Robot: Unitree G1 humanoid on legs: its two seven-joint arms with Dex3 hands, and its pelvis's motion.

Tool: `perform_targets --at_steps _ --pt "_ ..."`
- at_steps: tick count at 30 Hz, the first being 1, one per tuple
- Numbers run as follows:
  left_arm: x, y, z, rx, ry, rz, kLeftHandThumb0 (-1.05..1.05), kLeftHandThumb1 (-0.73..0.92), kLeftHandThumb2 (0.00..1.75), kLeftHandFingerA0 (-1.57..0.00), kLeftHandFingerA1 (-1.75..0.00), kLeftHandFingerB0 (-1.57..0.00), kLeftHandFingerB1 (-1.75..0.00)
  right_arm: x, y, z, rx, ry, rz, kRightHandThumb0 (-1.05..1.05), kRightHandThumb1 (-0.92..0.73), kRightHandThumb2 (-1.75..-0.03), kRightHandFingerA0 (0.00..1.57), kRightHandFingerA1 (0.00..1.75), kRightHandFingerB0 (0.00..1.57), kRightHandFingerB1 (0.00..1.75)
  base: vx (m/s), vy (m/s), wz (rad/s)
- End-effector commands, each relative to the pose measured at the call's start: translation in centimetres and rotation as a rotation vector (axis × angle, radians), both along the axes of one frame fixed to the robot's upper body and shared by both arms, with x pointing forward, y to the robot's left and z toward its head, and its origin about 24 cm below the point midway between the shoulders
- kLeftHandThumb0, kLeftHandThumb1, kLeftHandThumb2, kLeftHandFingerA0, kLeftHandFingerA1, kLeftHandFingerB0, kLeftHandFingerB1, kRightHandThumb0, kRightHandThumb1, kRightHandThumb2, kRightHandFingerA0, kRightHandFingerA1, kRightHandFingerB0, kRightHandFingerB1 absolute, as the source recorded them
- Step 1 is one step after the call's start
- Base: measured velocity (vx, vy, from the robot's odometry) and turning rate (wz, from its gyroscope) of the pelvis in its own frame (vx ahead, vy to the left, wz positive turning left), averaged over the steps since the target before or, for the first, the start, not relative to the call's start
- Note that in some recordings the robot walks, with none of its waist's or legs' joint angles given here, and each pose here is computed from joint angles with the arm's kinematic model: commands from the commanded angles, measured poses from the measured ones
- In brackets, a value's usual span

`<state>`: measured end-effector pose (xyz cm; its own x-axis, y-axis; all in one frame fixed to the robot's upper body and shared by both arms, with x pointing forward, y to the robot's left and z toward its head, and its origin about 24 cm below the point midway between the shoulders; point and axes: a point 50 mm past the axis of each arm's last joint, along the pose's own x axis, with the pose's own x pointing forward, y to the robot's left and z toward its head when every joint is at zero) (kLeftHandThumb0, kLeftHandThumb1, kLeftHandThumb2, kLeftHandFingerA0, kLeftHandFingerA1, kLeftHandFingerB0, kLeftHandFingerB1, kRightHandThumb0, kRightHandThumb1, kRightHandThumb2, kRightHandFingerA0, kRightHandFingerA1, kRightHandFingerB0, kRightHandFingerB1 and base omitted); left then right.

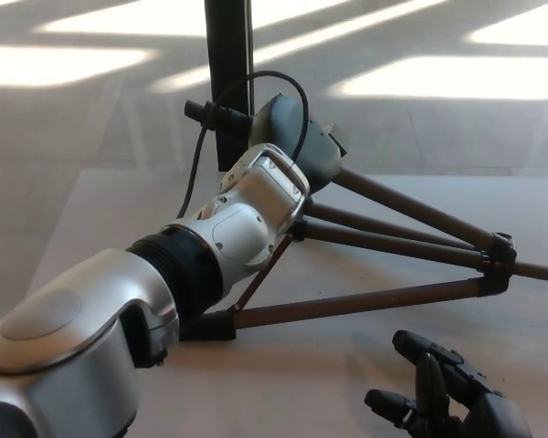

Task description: Use both hands of the robot to pick up the tripod lying in the middle of the desk and make it stand upright on the desk

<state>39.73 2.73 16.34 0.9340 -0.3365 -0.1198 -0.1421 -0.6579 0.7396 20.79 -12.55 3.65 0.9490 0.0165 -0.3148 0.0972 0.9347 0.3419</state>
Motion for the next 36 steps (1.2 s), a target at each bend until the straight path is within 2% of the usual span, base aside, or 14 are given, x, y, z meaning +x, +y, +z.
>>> perform_targets --at_steps 1,3,6,11,14,17,18,19,23,24,27,33,34,36 --pt "-1.1 -0.3 -3.9 -0.018 0.114 -0.103 -0.42 0.57 0.57 -0.82 -1.13 -0.26 -0.4 -0.1 0.2 0.1 0.014 0.0 -0.036 -0.83 -0.74 -0.63 0.49 1.0 0.5 0.51 0.0 0.0 0.0" --pt "-1.3 -0.4 -4.4 -0.082 0.097 -0.117 -0.42 0.57 0.59 -0.83 -1.42 -0.33 -0.43 0.0 0.1 0.0 0.005 0.01 -0.055 -0.8 -0.75 -0.63 0.52 0.97 0.53 0.49 0.0 0.0 0.0" --pt "-1.6 -0.3 -5.0 -0.122 0.074 -0.117 -0.44 0.57 0.57 -0.85 -1.5 -0.36 -0.43 0.0 0.2 -0.1 0.003 0.024 -0.058 -0.78 -0.75 -0.63 0.52 0.97 0.52 0.49 0.0 0.0 0.0" --pt "-1.8 0.1 -5.9 -0.143 0.062 -0.111 -0.35 0.57 0.61 -0.82 -1.52 -0.37 -0.46 0.1 0.3 0.1 0.004 0.023 -0.066 -0.76 -0.75 -0.63 0.52 0.99 0.53 0.49 0.0 0.0 0.0" --pt "-1.9 0.2 -6.4 -0.209 0.1 -0.088 -0.33 0.62 0.58 -0.83 -1.48 -0.46 -0.43 0.0 0.3 0.2 -0.01 0.018 -0.057 -0.75 -0.77 -0.63 0.51 0.97 0.52 0.48 0.0 0.0 0.0" --pt "-2.0 0.4 -6.8 -0.161 0.082 -0.095 -0.32 0.55 0.6 -0.87 -1.51 -0.76 -0.59 0.1 0.3 0.1 -0.025 0.005 -0.059 -0.76 -0.78 -0.63 0.53 0.98 0.55 0.48 0.0 0.0 0.0" --pt "-2.0 0.5 -6.8 -0.159 0.077 -0.09 -0.32 0.55 0.6 -0.87 -1.51 -0.76 -0.59 0.2 0.4 0.2 -0.025 0.003 -0.059 -0.76 -0.78 -0.63 0.53 0.98 0.55 0.48 0.0 0.0 0.0" --pt "-2.0 0.5 -6.9 -0.127 0.057 -0.093 -0.25 0.5 0.57 -0.9 -1.38 -0.81 -0.62 0.3 0.3 0.2 -0.016 -0.004 -0.061 -0.75 -0.78 -0.63 0.52 0.99 0.56 0.48 0.0 0.0 0.0" --pt "-2.0 0.8 -7.1 -0.085 0.045 -0.08 -0.24 0.49 0.56 -0.92 -1.37 -0.79 -0.61 0.4 0.3 0.4 -0.021 -0.015 -0.057 -0.74 -0.79 -0.64 0.52 0.99 0.54 0.47 0.0 0.0 0.0" --pt "-2.0 1.1 -7.4 -0.09 0.032 -0.084 -0.25 0.46 0.57 -0.89 -1.57 -0.81 -0.7 0.5 0.3 0.4 -0.03 -0.022 -0.054 -0.74 -0.79 -0.64 0.52 0.98 0.53 0.46 0.0 0.0 0.0" --pt "-2.2 1.8 -8.0 -0.091 0.016 -0.078 -0.31 0.47 0.57 -0.91 -1.72 -0.84 -0.8 0.4 0.3 0.3 -0.026 -0.011 -0.052 -0.74 -0.78 -0.64 0.54 0.95 0.53 0.46 0.0 0.0 0.0" --pt "-1.7 2.3 -7.0 -0.113 0.002 -0.099 -0.26 0.47 0.56 -0.94 -1.7 -0.85 -0.8 0.7 0.4 0.3 0.007 0.015 -0.083 -0.75 -0.73 -0.62 0.6 0.92 0.56 0.46 0.0 0.0 0.0" --pt "-1.5 2.4 -6.8 -0.119 -0.001 -0.102 -0.26 0.31 0.8 -1.24 -1.37 -0.82 -0.85 0.9 0.4 0.3 0.021 0.014 -0.08 -0.75 -0.74 -0.62 0.54 0.92 0.53 0.47 0.0 0.0 0.0" --pt "-1.4 2.5 -6.5 -0.121 -0.008 -0.1 -0.27 0.32 0.8 -1.24 -1.37 -0.82 -0.86 1.1 0.5 0.4 0.06 0.023 -0.084 -0.74 -0.73 -0.62 0.52 0.93 0.51 0.46 0.0 0.0 0.0"
